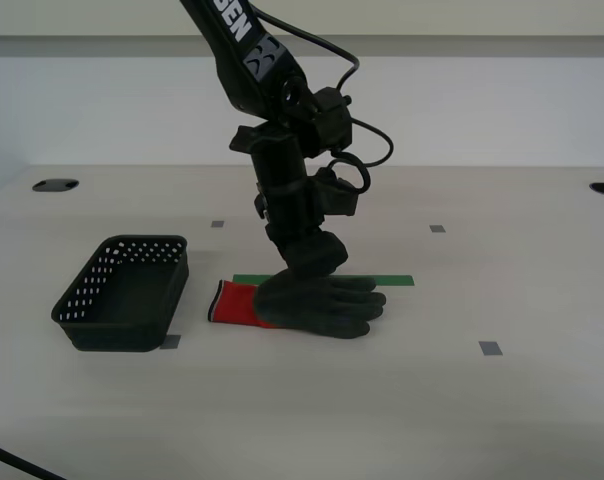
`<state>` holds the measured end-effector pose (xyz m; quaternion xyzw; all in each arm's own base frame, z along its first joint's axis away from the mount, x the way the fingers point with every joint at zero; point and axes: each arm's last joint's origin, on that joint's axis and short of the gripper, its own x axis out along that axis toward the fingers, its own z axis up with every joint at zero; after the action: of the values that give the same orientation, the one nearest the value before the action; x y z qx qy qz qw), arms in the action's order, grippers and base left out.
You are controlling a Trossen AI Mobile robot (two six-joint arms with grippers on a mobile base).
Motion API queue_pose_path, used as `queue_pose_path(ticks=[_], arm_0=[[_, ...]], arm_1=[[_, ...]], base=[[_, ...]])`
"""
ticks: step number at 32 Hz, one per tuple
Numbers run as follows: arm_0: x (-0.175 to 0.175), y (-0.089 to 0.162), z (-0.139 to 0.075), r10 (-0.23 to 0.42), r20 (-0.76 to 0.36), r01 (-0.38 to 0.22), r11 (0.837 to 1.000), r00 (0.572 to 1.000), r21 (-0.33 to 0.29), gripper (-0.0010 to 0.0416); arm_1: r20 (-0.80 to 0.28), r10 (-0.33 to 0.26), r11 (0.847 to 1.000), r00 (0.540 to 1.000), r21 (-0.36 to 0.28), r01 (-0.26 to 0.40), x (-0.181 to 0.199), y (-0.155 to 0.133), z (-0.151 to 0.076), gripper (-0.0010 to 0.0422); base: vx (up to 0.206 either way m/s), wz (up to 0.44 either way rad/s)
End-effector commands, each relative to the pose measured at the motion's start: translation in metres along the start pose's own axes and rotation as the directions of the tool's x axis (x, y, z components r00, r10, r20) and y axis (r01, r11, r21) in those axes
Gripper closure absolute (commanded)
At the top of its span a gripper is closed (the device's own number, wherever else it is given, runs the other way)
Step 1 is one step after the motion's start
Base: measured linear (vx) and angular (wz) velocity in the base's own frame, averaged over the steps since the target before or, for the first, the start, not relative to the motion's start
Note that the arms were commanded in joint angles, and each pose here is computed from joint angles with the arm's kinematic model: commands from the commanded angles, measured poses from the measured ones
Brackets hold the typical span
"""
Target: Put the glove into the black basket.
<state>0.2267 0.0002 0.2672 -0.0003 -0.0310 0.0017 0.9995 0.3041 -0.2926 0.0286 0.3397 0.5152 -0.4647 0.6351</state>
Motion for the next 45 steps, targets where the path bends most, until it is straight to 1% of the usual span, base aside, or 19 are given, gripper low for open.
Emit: queue_pose_path(ticks=[1, 4, 8, 14, 16, 17, 18, 19, 20, 21, 23, 30, 32, 34, 37, 39, 41, 43, 45], arm_0=[[0.000, 0.000, 0.001, 0.000, 0.004, 0.000, 1.000, 1.000, 0.000, 0.0405], [0.000, 0.000, 0.000, 0.000, 0.003, 0.000, 1.000, 1.000, 0.000, 0.0405], [0.000, 0.000, 0.001, 0.000, 0.003, 0.000, 1.000, 1.000, 0.000, 0.0405], [0.000, 0.000, -0.001, 0.000, -0.008, 0.000, 1.000, 1.000, 0.000, 0.0405], [0.000, 0.000, -0.001, 0.000, -0.008, 0.000, 1.000, 1.000, 0.000, 0.0405], [0.000, 0.000, -0.001, 0.000, -0.009, 0.000, 1.000, 1.000, 0.000, 0.0405], [0.000, 0.000, -0.001, 0.000, -0.009, 0.000, 1.000, 1.000, 0.000, 0.0405], [0.000, 0.000, -0.001, 0.000, -0.010, 0.000, 1.000, 1.000, 0.000, 0.0405], [0.000, 0.000, -0.001, 0.000, -0.010, 0.000, 1.000, 1.000, 0.000, 0.0405], [0.000, 0.000, -0.001, 0.000, -0.011, 0.000, 1.000, 1.000, 0.000, 0.0405], [0.000, 0.000, -0.001, 0.000, -0.011, 0.000, 1.000, 1.000, 0.000, 0.0405], [0.000, 0.000, -0.001, 0.000, -0.011, 0.000, 1.000, 1.000, 0.000, 0.0405], [0.000, 0.000, -0.001, 0.000, -0.011, 0.000, 1.000, 1.000, 0.000, 0.0405], [0.000, 0.000, -0.001, 0.000, -0.012, 0.000, 1.000, 1.000, 0.000, 0.0405], [0.000, 0.000, -0.001, 0.000, -0.011, 0.000, 1.000, 1.000, 0.000, 0.0405], [0.000, 0.000, -0.001, 0.000, -0.012, 0.000, 1.000, 1.000, 0.000, 0.0405], [0.000, 0.000, -0.001, 0.000, -0.011, 0.000, 1.000, 1.000, 0.000, 0.0405], [0.000, 0.000, -0.002, 0.000, -0.024, 0.000, 1.000, 1.000, 0.000, 0.0405], [0.000, 0.000, -0.003, 0.000, -0.029, 0.000, 1.000, 1.000, 0.000, 0.0405]], arm_1=[[0.027, 0.020, 0.999, 0.999, 0.025, -0.021, -0.001, -0.003, 0.012, 0.0413], [0.023, 0.046, 0.998, 0.999, 0.039, -0.047, 0.001, -0.004, 0.023, 0.0413], [-0.043, 0.030, 1.000, 0.999, -0.005, -0.030, 0.017, 0.001, 0.031, 0.0412], [-0.078, 0.020, 0.998, 0.997, -0.057, -0.025, 0.028, 0.001, 0.027, 0.0410], [-0.083, 0.023, 0.998, 0.996, -0.058, -0.028, 0.027, 0.002, 0.027, 0.0392], [-0.086, 0.023, 0.998, 0.996, -0.058, -0.028, 0.027, 0.002, 0.026, 0.0363], [-0.086, 0.023, 0.998, 0.996, -0.059, -0.028, 0.027, 0.002, 0.026, 0.0350], [-0.087, 0.023, 0.998, 0.996, -0.064, -0.029, 0.027, 0.002, 0.026, 0.0320], [-0.087, 0.024, 0.997, 0.996, -0.068, -0.030, 0.027, 0.002, 0.026, 0.0305], [-0.087, 0.024, 0.997, 0.996, -0.076, -0.031, 0.027, 0.002, 0.026, 0.0278], [-0.088, 0.025, 0.997, 0.996, -0.076, -0.032, 0.027, 0.002, 0.026, 0.0250], [-0.101, 0.018, 0.996, 0.995, -0.087, -0.027, 0.027, 0.001, 0.025, 0.0244], [-0.098, 0.020, 0.996, 0.995, -0.090, -0.029, 0.027, 0.003, 0.024, 0.0230], [-0.090, 0.024, 0.995, 0.996, -0.091, -0.032, 0.027, 0.004, 0.025, 0.0202], [-0.084, 0.061, 0.994, 0.995, -0.088, -0.068, 0.027, 0.005, 0.027, 0.0182], [-0.100, 0.070, 0.989, 0.993, -0.125, -0.082, 0.032, 0.007, 0.023, 0.0173], [-0.106, 0.067, 0.987, 0.992, -0.141, -0.082, 0.035, 0.007, 0.022, 0.0171], [-0.104, 0.017, 0.982, 0.994, -0.185, -0.037, 0.046, 0.007, 0.018, 0.0172], [-0.092, 0.009, 0.979, 0.996, -0.201, -0.028, 0.051, 0.007, 0.018, 0.0172]], base=[[0.000, 0.000], [0.000, 0.000], [0.000, 0.000], [0.000, 0.000], [0.000, 0.000], [0.000, 0.000], [0.000, 0.000], [0.000, 0.000], [0.000, 0.000], [0.000, 0.000], [0.000, 0.000], [0.000, 0.000], [0.000, 0.000], [0.000, 0.000], [0.000, 0.000], [0.000, 0.000], [0.000, 0.000], [0.000, 0.000], [0.000, 0.000]])
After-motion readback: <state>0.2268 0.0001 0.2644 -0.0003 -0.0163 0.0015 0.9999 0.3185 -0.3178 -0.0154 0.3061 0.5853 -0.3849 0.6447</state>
